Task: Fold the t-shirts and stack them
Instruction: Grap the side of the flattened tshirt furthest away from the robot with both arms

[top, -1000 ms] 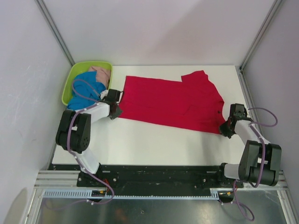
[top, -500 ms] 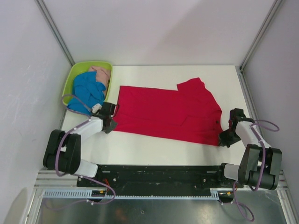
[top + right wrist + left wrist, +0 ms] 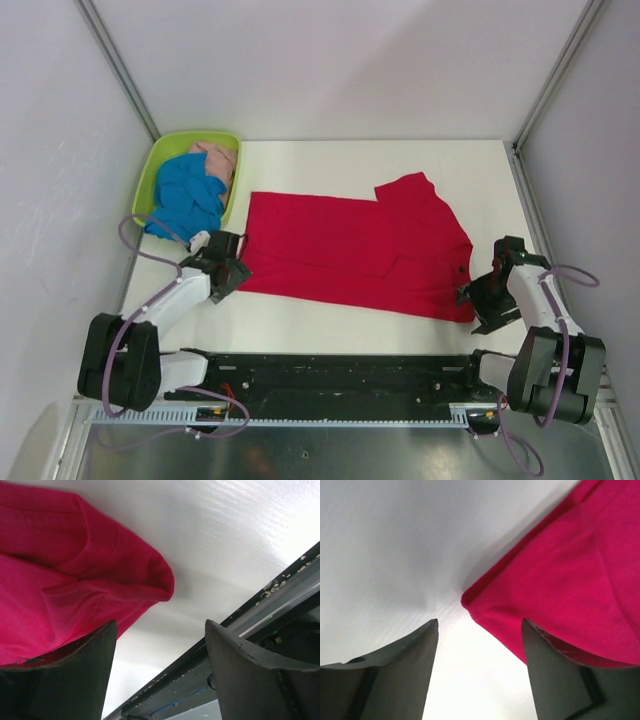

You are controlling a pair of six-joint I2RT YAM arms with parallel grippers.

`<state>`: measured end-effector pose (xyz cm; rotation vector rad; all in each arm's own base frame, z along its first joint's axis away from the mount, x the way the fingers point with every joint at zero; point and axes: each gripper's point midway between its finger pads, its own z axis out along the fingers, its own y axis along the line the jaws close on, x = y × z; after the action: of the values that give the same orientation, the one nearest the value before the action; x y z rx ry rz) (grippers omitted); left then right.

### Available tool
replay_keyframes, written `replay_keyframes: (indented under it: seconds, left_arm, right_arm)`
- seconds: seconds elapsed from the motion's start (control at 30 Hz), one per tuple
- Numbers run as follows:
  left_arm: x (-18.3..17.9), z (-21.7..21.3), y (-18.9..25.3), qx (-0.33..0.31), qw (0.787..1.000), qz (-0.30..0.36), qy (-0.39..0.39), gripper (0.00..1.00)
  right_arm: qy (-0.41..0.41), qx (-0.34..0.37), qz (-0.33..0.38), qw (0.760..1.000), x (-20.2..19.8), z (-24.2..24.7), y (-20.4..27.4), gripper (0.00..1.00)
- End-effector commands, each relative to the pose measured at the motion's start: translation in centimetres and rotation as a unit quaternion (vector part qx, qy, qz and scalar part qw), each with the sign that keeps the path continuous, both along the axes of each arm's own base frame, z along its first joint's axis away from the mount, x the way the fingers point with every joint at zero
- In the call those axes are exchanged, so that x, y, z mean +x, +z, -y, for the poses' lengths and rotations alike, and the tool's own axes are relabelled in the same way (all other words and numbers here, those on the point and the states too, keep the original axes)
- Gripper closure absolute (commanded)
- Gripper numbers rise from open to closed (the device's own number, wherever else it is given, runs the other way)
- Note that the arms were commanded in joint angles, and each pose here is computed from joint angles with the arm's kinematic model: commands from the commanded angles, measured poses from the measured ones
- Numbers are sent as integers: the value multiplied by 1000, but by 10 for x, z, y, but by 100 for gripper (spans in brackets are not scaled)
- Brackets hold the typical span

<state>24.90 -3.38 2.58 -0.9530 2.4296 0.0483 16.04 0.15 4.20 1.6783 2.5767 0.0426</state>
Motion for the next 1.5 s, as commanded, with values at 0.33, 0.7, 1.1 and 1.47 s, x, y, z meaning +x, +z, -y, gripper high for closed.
replay_keyframes:
  seconds: [0.33,0.7,1.1,1.47]
  left_arm:
    - [119,44,117,51,971,99,-210,30]
    - [242,44,86,146,965,64,-208,45]
    - [287,34,52,151,974,57,-157,50]
    - [310,25,39,137,978,60,-143,51]
  right_arm:
    - [175,-52,266,946,121,-22,99,17]
    - [260,-114,338,897,244,-51,114,25]
    - [280,-123,333,892,281,-50,95,26]
    - [287,-115,322,895,286,-54,80,27]
